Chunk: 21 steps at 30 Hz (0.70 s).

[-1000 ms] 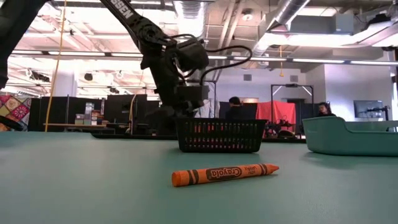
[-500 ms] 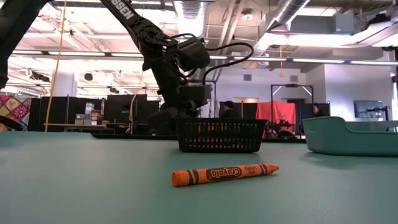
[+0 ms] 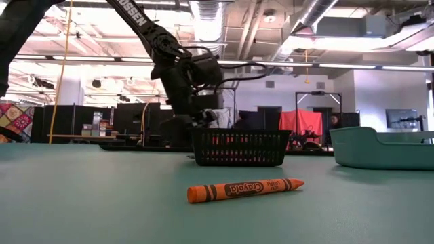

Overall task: Sort crayons
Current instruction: Put the blue crayon into the green bin

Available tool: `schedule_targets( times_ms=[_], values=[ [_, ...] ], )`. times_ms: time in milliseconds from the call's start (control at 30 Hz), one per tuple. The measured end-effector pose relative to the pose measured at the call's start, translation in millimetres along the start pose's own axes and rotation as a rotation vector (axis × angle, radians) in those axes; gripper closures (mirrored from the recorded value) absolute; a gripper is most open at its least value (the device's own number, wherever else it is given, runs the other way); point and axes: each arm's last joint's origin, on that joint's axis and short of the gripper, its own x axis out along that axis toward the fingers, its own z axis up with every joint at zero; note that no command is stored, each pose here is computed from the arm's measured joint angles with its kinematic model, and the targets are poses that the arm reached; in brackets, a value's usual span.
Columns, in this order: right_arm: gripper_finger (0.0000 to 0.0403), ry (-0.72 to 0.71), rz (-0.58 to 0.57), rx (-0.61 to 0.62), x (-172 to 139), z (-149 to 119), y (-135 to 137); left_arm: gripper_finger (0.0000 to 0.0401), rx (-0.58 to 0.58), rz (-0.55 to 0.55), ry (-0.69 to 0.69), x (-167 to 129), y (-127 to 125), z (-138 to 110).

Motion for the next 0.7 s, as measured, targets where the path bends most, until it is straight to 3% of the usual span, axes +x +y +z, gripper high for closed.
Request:
schedule_targets(
  times_ms=[233,500,700],
  values=[
    [0.0227,0.005,-0.009,0.006,3,1,-2,0.0329,-0.019,-0.075,0.094,-2,-9,-7],
    [0.0227,0.003,-0.01,0.011,4,1,-2,0.0384,-0.148,-0.177,0.269,-10,-21,-20],
    [0.0227,-0.003,-0.01,0.023,4,3,-2,0.0397,-0.159,-0.166,0.265,-19,-27,-17]
  ],
)
